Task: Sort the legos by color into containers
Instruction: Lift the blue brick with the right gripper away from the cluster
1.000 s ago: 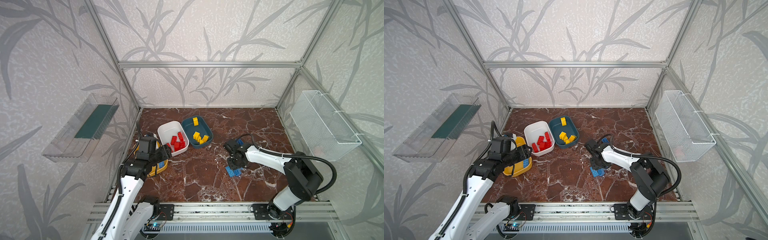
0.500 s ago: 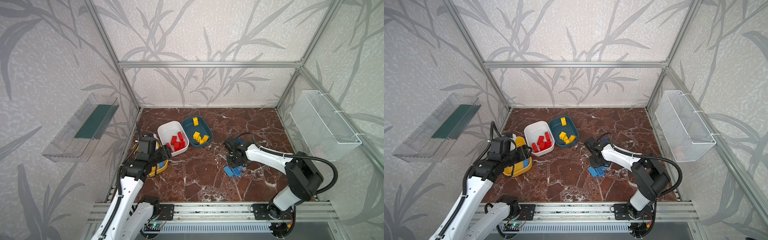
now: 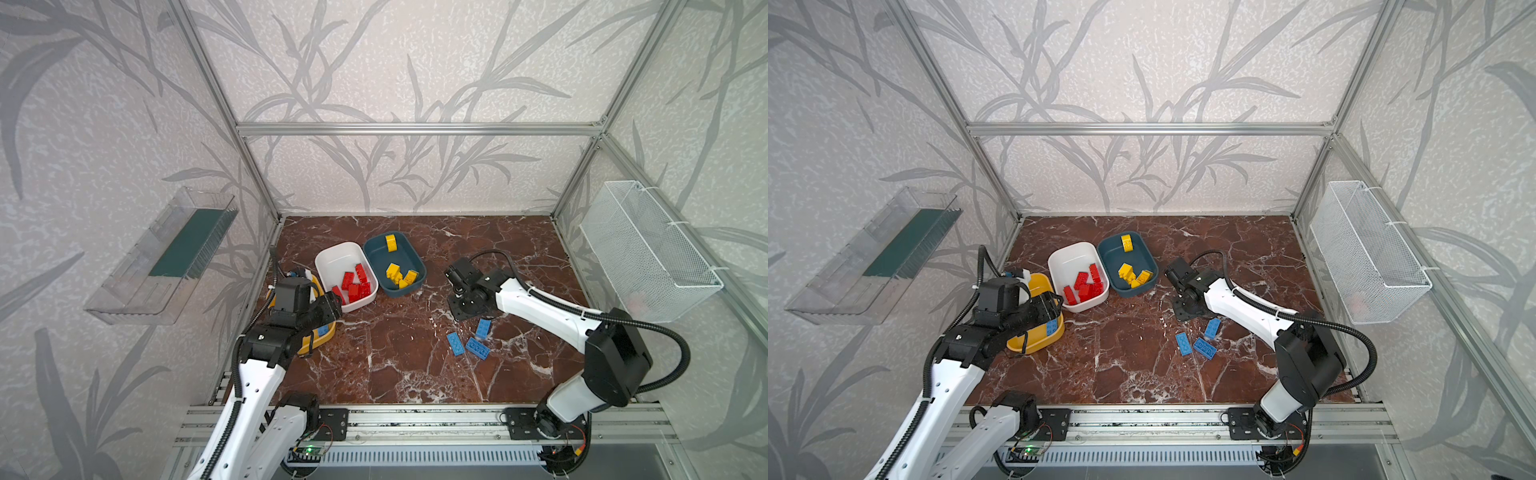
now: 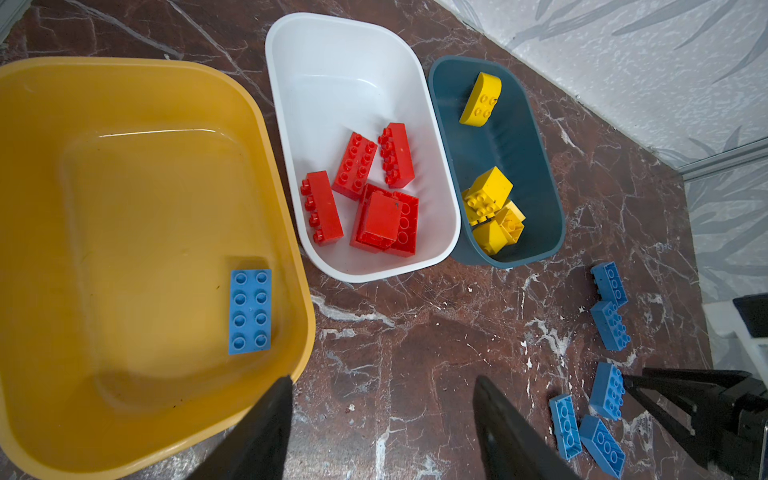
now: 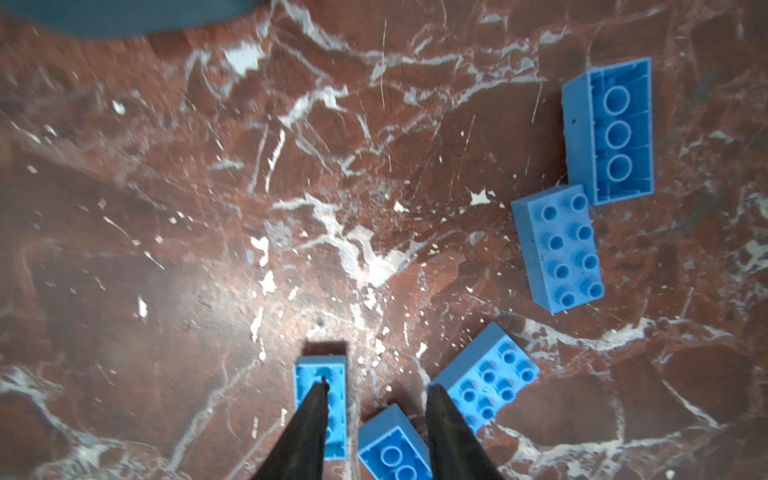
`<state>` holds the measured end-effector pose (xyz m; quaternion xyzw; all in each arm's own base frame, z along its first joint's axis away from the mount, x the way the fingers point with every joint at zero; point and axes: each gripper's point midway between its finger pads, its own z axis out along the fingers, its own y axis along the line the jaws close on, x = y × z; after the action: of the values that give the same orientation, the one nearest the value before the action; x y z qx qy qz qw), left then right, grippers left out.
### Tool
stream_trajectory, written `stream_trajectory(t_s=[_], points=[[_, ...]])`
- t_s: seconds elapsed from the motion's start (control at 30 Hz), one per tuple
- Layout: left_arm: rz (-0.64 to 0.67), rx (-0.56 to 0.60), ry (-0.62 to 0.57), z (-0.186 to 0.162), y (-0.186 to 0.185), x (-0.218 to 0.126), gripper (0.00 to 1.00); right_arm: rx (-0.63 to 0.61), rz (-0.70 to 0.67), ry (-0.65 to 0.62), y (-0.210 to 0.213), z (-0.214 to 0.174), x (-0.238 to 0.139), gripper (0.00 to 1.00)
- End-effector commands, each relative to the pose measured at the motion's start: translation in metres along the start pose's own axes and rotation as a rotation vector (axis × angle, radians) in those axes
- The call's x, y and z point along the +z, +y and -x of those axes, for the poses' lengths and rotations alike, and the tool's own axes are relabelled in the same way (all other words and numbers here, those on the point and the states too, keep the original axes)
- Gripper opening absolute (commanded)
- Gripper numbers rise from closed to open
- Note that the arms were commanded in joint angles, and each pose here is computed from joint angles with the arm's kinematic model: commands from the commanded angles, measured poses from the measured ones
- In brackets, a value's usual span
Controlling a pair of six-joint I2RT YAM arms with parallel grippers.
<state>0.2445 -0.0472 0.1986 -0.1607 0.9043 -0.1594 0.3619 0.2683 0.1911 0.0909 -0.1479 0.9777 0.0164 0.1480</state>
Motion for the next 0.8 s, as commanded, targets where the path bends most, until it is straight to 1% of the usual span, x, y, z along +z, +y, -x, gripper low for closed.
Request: stream_trajectory(t_s=[0.0, 0.1, 0.17, 0.27, 0.47, 0.53, 0.77], points=[[-0.012, 0.011, -0.009, 0.0, -0.002, -0.001, 0.69, -0.002, -0.009, 0.08, -0.011, -0.042, -0.002, 0.6], [-0.022, 0.011, -0.003, -0.001, -0.003, 0.001, 0.69, 0.012, 0.016, 0.085, -0.015, -0.065, 0.0, 0.75], [-0.026, 0.013, 0.003, -0.001, -0.004, 0.001, 0.69, 0.011, 0.027, 0.079, -0.017, -0.073, 0.003, 0.8], [-0.03, 0.013, 0.013, -0.002, -0.005, 0.003, 0.69, 0.025, 0.036, 0.067, -0.016, -0.076, 0.012, 0.82], [-0.026, 0.012, 0.014, -0.005, -0.004, 0.002, 0.69, 0.013, 0.06, 0.125, -0.007, -0.078, 0.028, 0.82], [-0.024, 0.014, 0.013, -0.005, -0.003, 0.002, 0.69, 0.01, 0.06, 0.149, -0.006, -0.082, 0.033, 0.8], [-0.019, 0.016, 0.017, -0.004, -0.003, 0.003, 0.69, 0.007, 0.08, 0.17, -0.002, -0.087, 0.037, 0.66]])
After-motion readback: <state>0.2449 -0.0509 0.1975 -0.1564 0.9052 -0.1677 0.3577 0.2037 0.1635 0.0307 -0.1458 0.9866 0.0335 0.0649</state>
